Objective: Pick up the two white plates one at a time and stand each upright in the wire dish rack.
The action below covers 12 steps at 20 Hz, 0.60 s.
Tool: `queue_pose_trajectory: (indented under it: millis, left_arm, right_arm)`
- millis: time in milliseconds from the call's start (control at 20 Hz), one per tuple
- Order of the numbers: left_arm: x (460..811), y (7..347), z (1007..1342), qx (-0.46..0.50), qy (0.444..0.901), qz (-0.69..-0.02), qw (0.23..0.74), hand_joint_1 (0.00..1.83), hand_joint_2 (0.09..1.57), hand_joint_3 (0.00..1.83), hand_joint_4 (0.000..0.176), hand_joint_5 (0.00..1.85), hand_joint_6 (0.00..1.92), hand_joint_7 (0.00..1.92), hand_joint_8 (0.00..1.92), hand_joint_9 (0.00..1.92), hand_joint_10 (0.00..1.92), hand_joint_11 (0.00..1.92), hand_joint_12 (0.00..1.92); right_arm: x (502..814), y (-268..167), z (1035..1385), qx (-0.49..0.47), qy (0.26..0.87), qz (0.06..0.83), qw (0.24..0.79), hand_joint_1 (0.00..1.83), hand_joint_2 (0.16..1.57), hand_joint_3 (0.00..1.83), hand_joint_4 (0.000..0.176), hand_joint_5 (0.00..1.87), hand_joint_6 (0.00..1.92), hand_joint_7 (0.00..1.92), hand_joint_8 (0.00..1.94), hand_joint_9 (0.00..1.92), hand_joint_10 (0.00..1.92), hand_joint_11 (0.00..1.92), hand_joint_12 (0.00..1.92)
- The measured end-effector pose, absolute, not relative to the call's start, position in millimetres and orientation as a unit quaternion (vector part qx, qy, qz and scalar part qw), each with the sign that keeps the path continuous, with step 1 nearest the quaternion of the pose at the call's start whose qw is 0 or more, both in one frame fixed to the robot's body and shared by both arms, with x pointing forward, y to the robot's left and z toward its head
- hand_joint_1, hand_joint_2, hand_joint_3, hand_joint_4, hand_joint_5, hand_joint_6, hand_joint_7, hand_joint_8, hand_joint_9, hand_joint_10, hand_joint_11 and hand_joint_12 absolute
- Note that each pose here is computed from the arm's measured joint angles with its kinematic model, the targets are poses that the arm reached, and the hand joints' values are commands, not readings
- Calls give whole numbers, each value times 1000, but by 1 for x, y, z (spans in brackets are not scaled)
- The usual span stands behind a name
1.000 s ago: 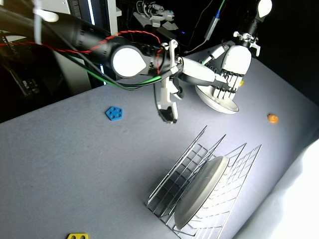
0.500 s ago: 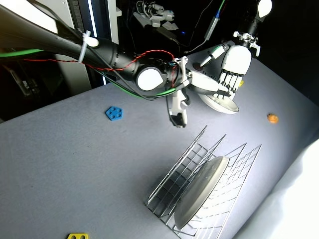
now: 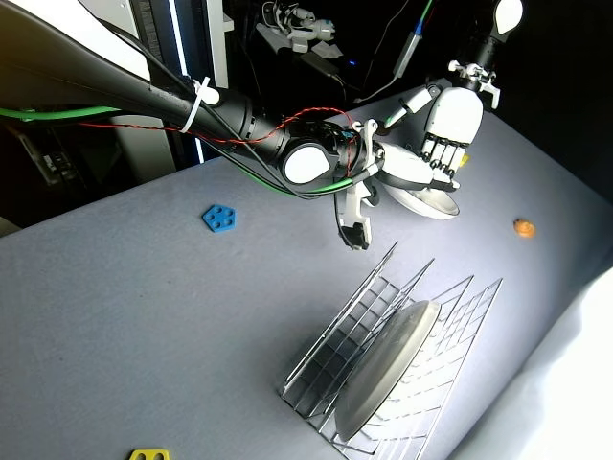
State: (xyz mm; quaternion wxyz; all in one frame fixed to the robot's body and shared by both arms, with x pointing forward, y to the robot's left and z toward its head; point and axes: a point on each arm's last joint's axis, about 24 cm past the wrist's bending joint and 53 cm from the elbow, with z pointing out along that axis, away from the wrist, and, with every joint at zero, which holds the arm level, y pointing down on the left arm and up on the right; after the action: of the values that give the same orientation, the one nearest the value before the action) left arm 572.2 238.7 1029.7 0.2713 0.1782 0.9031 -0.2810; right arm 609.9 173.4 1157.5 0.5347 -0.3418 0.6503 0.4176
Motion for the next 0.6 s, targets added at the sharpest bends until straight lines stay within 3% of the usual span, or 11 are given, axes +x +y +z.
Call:
queue_pose_trajectory:
  millis: [100,250,300,450,500,550,600]
  left_arm:
    - [572,239,1030,178,903,-281,271,0,1059,1,0,42,7,23,9,3,1,0,0]
    - [572,239,1030,178,903,-281,271,0,1060,1,0,44,5,37,10,16,5,0,0]
    - [572,239,1030,178,903,-281,271,0,1060,1,0,53,8,45,12,22,7,0,0]
    - [572,239,1030,178,903,-281,271,0,1061,1,0,36,0,26,3,1,0,0,0]
    - [571,240,1029,178,904,-280,270,0,1056,0,0,38,4,29,4,7,3,0,0]
    - [571,240,1028,178,904,-280,269,0,1056,0,0,38,4,29,4,7,3,0,0]
    - [571,240,1028,178,904,-280,269,0,1057,0,0,38,4,26,2,1,0,0,0]
  right_arm:
    - [612,172,1158,-337,653,419,534,971,1191,0,0,66,6,22,4,36,8,0,290]
    - [612,172,1158,-334,654,421,533,966,1188,3,0,301,15,318,10,321,26,0,921]
    - [612,172,1158,-332,655,421,532,1005,1193,1,0,419,22,425,11,427,30,30,1026]
    - [614,171,1158,-317,661,429,528,983,1214,2,0,564,17,577,8,568,25,149,1043]
    - [615,171,1159,-311,664,431,526,973,1229,0,0,707,21,729,12,707,28,304,975]
    - [615,170,1159,-310,664,432,526,973,1229,0,0,707,21,729,12,707,28,304,975]
    - [614,171,1163,-309,659,437,529,1079,1172,57,0,814,976,918,12,885,10,504,878]
